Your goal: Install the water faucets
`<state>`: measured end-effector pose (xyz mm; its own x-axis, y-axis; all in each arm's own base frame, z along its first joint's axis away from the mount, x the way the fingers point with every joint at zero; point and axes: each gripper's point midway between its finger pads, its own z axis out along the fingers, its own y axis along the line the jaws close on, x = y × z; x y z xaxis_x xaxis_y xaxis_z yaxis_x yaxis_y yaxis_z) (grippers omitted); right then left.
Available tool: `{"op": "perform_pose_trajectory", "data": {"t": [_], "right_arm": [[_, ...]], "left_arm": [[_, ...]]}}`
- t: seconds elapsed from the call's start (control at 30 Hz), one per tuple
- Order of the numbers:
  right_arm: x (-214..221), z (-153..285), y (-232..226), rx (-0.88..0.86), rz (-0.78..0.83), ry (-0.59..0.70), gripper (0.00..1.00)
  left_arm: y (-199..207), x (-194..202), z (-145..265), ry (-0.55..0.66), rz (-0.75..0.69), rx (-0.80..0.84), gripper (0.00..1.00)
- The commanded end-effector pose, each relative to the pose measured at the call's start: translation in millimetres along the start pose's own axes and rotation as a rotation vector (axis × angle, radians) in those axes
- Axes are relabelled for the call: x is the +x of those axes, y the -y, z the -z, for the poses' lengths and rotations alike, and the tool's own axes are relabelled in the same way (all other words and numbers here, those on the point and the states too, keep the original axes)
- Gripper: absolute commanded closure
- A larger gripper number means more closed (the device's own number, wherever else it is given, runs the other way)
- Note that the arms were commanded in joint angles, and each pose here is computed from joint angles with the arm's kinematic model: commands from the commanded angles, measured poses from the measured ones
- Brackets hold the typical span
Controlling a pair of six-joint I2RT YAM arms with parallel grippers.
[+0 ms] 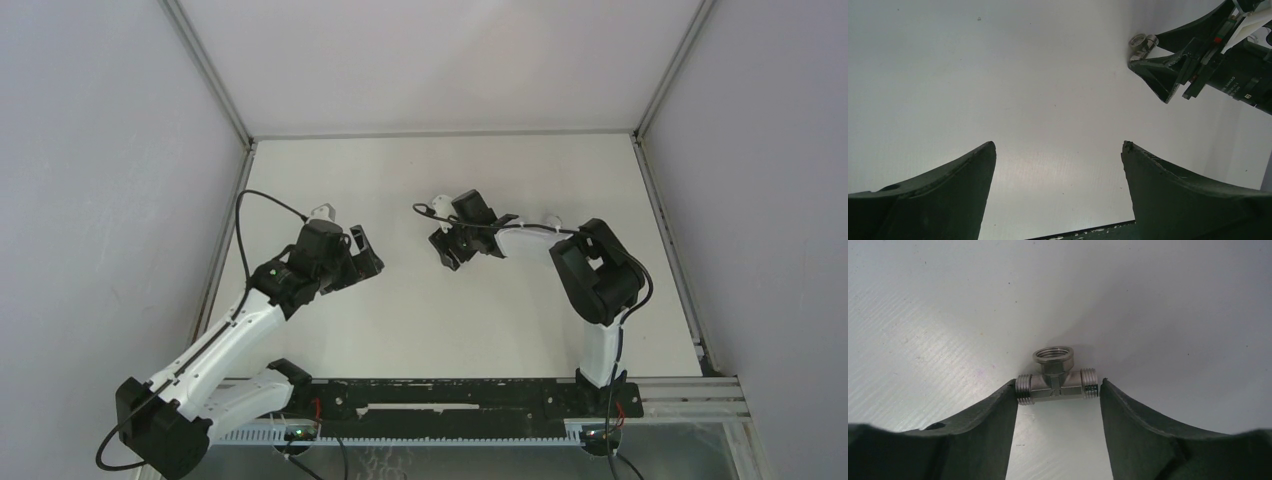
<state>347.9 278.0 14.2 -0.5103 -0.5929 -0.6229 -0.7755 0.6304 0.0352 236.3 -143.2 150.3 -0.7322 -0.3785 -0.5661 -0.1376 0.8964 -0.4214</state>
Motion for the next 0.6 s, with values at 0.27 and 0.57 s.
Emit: {"op": "perform_pose_trajectory", "data": {"t": [0.27,0.57], "right_arm": [[-31,32,-8,-0.008,0.049,0.075,0.66],[-61,123,-91,-0.232,0.165,0.286,0.71]], "left_arm": [[35,-18,10,-0.019,0.037,0.209,0.02],[99,22,25,-0.333,-0.006,0.659,0.04]]}}
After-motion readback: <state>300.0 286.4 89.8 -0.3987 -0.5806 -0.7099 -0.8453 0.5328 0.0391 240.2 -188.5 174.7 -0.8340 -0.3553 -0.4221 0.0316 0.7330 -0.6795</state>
